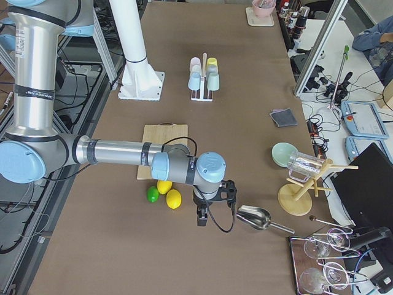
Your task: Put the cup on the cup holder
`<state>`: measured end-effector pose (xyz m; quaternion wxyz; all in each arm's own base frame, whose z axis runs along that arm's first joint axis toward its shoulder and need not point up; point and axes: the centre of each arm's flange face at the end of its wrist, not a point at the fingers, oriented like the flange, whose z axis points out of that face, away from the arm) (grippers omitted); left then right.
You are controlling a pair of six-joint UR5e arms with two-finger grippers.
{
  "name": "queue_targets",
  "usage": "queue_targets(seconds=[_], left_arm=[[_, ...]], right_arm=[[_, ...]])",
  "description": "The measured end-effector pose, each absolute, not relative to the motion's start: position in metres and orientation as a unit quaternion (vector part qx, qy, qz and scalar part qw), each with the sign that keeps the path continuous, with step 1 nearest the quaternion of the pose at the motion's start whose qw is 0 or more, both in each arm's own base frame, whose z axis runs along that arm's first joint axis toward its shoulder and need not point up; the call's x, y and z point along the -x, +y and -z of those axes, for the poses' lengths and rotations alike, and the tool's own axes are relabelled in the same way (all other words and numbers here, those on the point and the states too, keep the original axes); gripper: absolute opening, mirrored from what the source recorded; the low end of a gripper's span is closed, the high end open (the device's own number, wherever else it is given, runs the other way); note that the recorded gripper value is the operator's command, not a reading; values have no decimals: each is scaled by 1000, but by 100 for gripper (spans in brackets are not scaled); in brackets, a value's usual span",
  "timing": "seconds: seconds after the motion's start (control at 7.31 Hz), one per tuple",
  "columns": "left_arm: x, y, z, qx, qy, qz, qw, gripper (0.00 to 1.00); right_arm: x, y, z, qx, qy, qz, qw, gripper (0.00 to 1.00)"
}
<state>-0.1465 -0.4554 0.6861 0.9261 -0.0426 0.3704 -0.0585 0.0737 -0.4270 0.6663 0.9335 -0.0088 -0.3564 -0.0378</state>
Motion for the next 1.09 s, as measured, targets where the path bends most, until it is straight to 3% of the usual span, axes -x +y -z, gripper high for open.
queue_targets(seconds=[0.55, 1.09], left_arm=[[150, -404, -685, 36, 373, 75, 924, 98], [117, -438, -665, 59, 361, 105, 925, 98]], right_arm=[[-88, -425, -661, -2, -353, 23, 935, 100], [-91, -425, -660, -4, -351, 20, 936, 100]])
